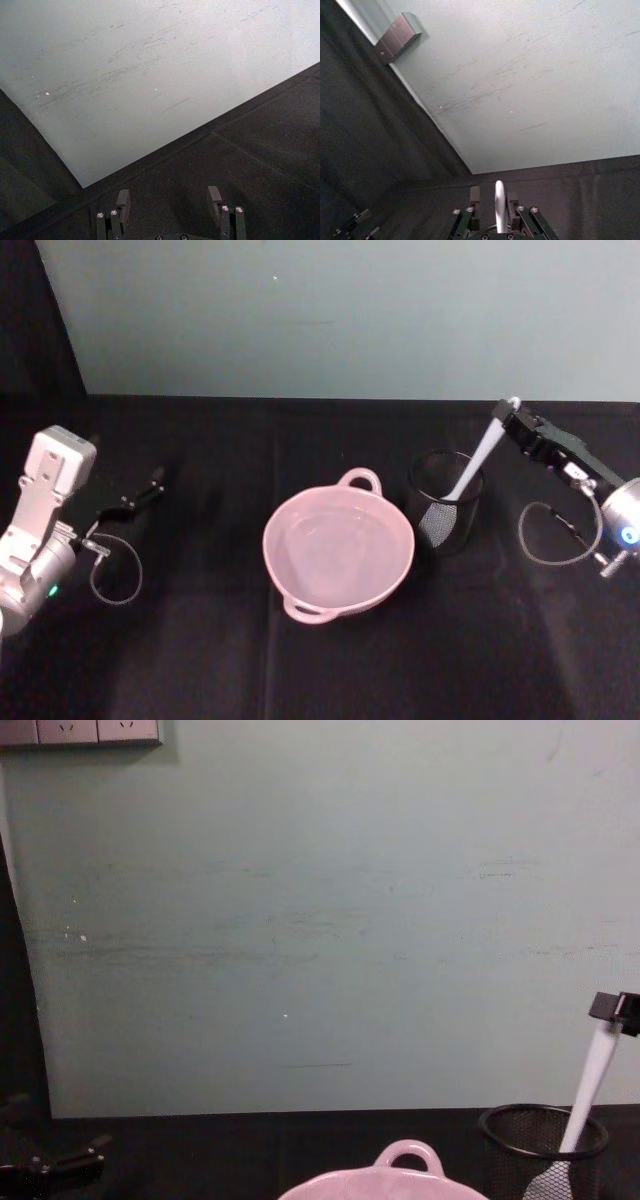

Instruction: Use the one hand to pick up the spoon and stir the clear water in the bowl.

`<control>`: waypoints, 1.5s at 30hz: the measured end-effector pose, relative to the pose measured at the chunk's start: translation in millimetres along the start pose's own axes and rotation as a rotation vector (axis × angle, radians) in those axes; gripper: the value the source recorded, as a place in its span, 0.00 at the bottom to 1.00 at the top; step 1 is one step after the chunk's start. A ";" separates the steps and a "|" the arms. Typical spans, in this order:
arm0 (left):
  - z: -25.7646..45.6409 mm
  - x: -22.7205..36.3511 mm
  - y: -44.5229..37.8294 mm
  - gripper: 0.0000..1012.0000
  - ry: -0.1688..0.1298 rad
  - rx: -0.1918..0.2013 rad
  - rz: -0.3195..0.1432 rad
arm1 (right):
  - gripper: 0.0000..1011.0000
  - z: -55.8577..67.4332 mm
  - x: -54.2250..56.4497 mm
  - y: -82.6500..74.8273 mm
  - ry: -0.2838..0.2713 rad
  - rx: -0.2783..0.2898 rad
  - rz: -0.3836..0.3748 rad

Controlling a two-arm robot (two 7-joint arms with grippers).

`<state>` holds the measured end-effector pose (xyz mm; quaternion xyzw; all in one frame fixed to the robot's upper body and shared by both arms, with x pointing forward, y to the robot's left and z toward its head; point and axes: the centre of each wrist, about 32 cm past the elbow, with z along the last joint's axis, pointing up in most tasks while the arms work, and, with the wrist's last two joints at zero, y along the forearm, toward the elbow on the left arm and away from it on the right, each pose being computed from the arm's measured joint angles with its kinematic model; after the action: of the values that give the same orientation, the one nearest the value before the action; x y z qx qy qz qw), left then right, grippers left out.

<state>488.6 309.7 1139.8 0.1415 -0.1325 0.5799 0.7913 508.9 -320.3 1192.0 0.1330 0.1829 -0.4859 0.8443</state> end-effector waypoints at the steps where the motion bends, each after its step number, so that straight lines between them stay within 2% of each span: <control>1: 0.0 0.0 0.0 1.00 0.000 0.000 0.000 | 0.33 0.4 1.3 -2.3 0.000 0.002 -0.010; 6: 0.0 0.0 0.0 1.00 0.000 0.000 0.000 | 0.49 1.0 6.7 -8.6 0.001 0.006 -0.035; 10: 0.0 0.0 0.0 1.00 0.000 0.000 0.000 | 0.63 -3.0 13.1 -11.4 0.016 -0.001 -0.054; 12: 0.0 0.0 0.0 1.00 0.000 0.000 0.000 | 0.67 -5.2 14.4 -11.8 0.021 -0.004 -0.057; 13: 0.0 0.0 0.0 1.00 0.000 0.000 0.000 | 0.73 -5.7 14.3 -11.8 0.022 -0.005 -0.056; 15: 0.0 0.0 0.0 1.00 0.000 0.000 0.000 | 0.78 -7.3 14.0 -12.5 0.024 -0.011 -0.056; 18: 0.0 0.0 0.0 1.00 0.000 0.000 0.000 | 0.87 -7.4 9.7 -16.4 0.016 -0.018 -0.050; 19: 0.0 0.0 0.0 1.00 0.000 0.000 0.000 | 0.87 -7.4 9.7 -16.4 0.016 -0.018 -0.050; 20: 0.0 0.0 0.0 1.00 0.000 0.000 0.000 | 0.92 -6.6 5.7 -20.4 0.007 -0.022 -0.046; 24: 0.0 0.0 0.0 1.00 0.000 0.000 0.000 | 0.99 -2.8 -6.3 -33.9 -0.033 -0.040 -0.043; 26: 0.0 0.0 0.0 1.00 0.000 0.000 0.000 | 0.99 0.1 -12.5 -42.5 -0.068 -0.065 -0.050; 27: 0.0 0.0 0.0 1.00 0.000 0.000 0.000 | 0.99 3.2 -16.3 -47.4 -0.103 -0.085 -0.060; 28: 0.0 0.0 0.0 1.00 0.000 0.000 0.000 | 0.99 3.2 -16.3 -47.4 -0.103 -0.085 -0.060; 31: 0.0 0.0 0.0 1.00 0.000 0.000 0.000 | 0.99 8.0 -19.9 -54.7 -0.179 -0.126 -0.093; 32: 0.0 0.0 0.0 1.00 0.000 0.000 0.000 | 0.99 10.1 -20.7 -56.7 -0.227 -0.147 -0.115; 35: 0.0 0.0 0.0 1.00 0.000 0.000 0.000 | 0.99 10.5 -20.5 -58.0 -0.292 -0.171 -0.146; 38: 0.0 0.0 0.0 1.00 0.000 0.000 0.000 | 0.99 9.5 -16.8 -55.9 -0.383 -0.195 -0.192; 40: 0.0 0.0 0.0 1.00 0.000 0.000 0.000 | 0.99 8.6 -13.1 -54.0 -0.416 -0.197 -0.206; 41: 0.0 0.0 0.0 1.00 0.000 0.000 0.000 | 0.99 7.6 -9.3 -51.3 -0.442 -0.193 -0.215; 42: 0.0 0.0 0.0 1.00 0.000 0.000 0.000 | 0.99 7.6 -9.3 -51.3 -0.442 -0.193 -0.215; 45: 0.0 0.0 0.0 1.00 0.000 0.000 0.000 | 0.99 1.4 3.3 -42.4 -0.505 -0.159 -0.227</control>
<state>488.6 309.6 1139.8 0.1414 -0.1325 0.5799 0.7913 473.9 -344.4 1189.8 -0.0802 0.0178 -0.5791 0.8111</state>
